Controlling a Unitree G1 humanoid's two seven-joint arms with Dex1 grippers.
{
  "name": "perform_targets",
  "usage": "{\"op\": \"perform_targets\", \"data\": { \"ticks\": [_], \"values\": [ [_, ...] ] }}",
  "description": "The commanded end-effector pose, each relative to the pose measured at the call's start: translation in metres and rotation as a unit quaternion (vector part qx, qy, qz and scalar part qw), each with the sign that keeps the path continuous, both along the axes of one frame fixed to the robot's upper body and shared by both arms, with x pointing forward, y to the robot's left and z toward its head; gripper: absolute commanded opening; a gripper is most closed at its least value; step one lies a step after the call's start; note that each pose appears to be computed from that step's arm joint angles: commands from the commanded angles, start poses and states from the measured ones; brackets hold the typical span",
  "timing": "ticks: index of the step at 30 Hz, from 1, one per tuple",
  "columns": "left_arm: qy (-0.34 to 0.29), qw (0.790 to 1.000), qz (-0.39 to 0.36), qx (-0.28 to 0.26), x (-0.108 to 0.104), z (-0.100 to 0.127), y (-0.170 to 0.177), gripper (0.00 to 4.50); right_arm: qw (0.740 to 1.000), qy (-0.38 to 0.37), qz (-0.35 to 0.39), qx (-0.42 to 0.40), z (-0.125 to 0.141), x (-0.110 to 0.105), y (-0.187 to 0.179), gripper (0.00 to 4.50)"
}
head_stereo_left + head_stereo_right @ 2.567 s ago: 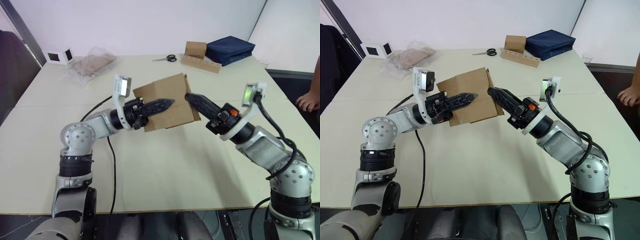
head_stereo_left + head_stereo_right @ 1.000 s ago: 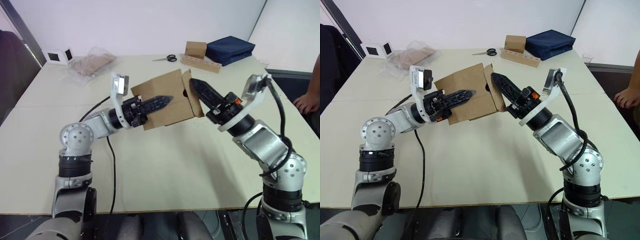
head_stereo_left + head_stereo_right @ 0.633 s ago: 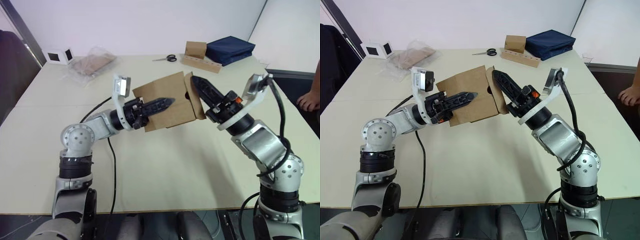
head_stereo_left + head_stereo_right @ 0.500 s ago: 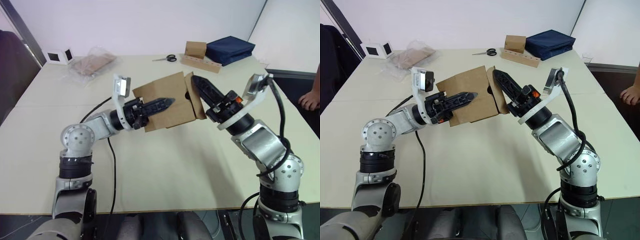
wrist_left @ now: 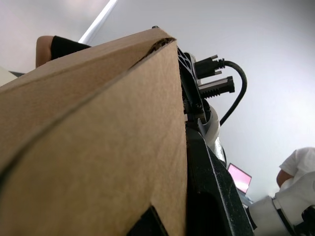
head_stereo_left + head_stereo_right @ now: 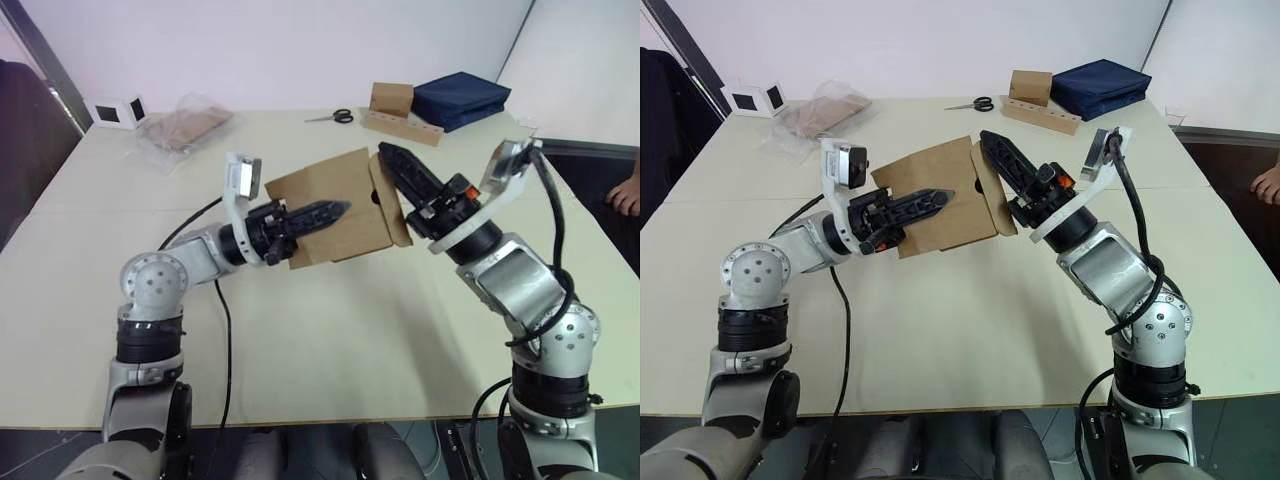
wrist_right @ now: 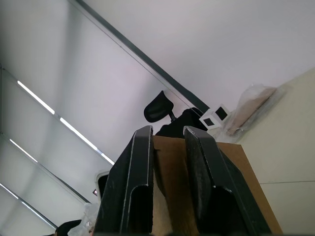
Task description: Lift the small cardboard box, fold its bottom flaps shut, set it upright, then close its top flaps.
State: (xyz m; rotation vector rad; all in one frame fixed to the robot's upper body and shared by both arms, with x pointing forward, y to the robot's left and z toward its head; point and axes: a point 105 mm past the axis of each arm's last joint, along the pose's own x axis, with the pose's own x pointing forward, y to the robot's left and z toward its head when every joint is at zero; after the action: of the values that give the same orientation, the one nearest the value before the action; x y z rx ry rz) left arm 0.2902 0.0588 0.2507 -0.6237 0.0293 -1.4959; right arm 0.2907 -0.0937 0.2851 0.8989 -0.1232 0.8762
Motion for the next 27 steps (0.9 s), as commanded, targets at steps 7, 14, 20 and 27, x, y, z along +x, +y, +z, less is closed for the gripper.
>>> {"op": "perform_targets", "data": {
  "ticks": [7, 14, 20, 27],
  "values": [
    [-0.002, 0.999, 0.005, -0.040, 0.002, 0.024, 0.015, 0.00, 0.996, -0.042, -0.002, -0.078, -0.001, -0.018, -0.018, 0.99],
    [0.003, 0.999, -0.003, -0.036, 0.001, 0.025, 0.016, 0.00, 0.993, -0.045, 0.010, -0.113, -0.010, -0.024, -0.025, 0.99],
    [0.003, 0.999, -0.004, -0.032, 0.000, 0.023, 0.014, 0.00, 0.994, -0.044, 0.016, -0.104, -0.010, -0.026, -0.025, 0.99],
    [0.002, 1.000, -0.005, -0.027, -0.001, 0.018, 0.008, 0.00, 0.996, -0.037, 0.022, -0.079, -0.008, -0.029, -0.018, 0.99]
  ]
}}
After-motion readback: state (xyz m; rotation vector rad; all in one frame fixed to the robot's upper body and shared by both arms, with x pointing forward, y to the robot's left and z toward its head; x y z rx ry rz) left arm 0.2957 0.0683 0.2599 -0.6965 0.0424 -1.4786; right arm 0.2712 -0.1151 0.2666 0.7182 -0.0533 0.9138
